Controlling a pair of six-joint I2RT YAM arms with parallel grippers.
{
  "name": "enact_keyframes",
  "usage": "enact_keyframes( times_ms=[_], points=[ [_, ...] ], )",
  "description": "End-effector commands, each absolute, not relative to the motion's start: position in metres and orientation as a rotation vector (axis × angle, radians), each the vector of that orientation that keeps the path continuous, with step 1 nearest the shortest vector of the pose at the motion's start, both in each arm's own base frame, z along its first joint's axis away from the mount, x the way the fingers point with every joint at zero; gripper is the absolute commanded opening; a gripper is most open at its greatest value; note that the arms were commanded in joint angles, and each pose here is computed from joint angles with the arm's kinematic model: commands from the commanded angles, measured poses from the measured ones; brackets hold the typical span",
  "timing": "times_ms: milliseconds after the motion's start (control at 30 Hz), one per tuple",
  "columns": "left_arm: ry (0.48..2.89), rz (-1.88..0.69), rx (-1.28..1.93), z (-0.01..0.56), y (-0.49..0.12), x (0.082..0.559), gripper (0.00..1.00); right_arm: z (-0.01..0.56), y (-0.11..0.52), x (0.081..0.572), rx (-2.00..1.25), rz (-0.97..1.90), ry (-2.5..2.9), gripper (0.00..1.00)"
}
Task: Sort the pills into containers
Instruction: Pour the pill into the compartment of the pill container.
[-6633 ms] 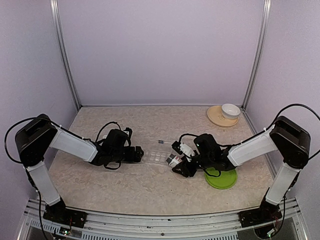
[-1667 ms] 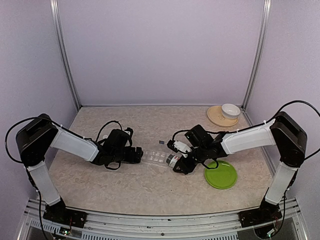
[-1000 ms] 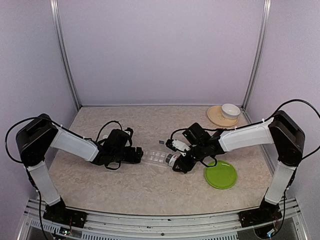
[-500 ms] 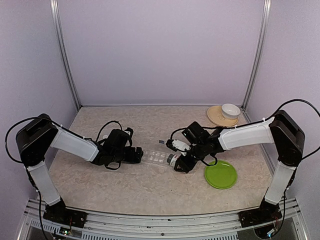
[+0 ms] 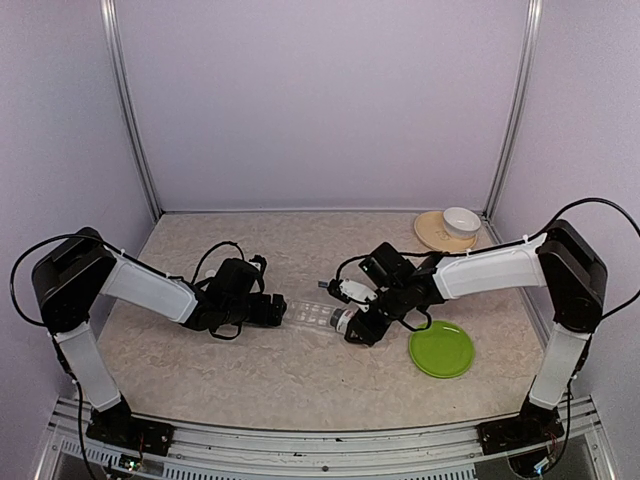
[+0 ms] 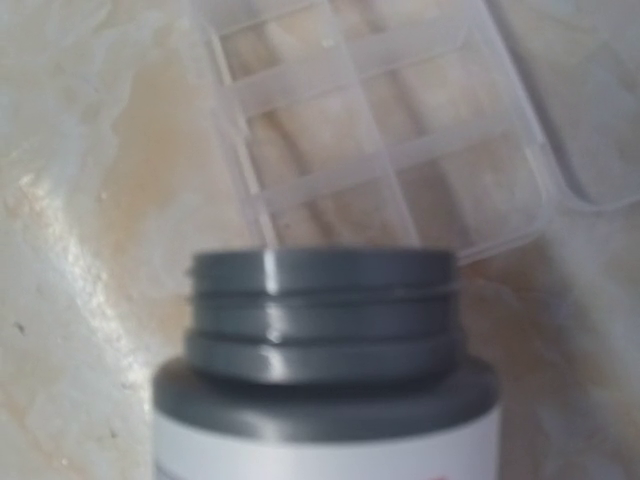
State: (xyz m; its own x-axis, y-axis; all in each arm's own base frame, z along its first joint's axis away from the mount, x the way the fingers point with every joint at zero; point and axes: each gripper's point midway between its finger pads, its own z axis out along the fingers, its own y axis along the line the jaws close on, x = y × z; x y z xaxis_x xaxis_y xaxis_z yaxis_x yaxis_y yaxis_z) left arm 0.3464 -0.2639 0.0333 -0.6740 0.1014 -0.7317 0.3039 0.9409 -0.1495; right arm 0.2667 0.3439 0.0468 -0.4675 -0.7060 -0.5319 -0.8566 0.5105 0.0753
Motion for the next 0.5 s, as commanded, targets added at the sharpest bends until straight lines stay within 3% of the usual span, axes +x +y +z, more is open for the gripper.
enact_keyframes(
  times_ms=[0, 467],
  points=[
    [2.311, -0.338, 0.286, 0.0287, -0.2648, 0.3464, 0.97, 0.0486, 0.3506, 0.2670, -1.311, 0.462, 2.309, 0.21],
    [2.313, -0.344, 0.286, 0.0265, -0.2665, 0.3451, 0.97, 0.0533, 0.3522, 0.2631, -1.341, 0.431, 2.323, 0.21]
  ],
)
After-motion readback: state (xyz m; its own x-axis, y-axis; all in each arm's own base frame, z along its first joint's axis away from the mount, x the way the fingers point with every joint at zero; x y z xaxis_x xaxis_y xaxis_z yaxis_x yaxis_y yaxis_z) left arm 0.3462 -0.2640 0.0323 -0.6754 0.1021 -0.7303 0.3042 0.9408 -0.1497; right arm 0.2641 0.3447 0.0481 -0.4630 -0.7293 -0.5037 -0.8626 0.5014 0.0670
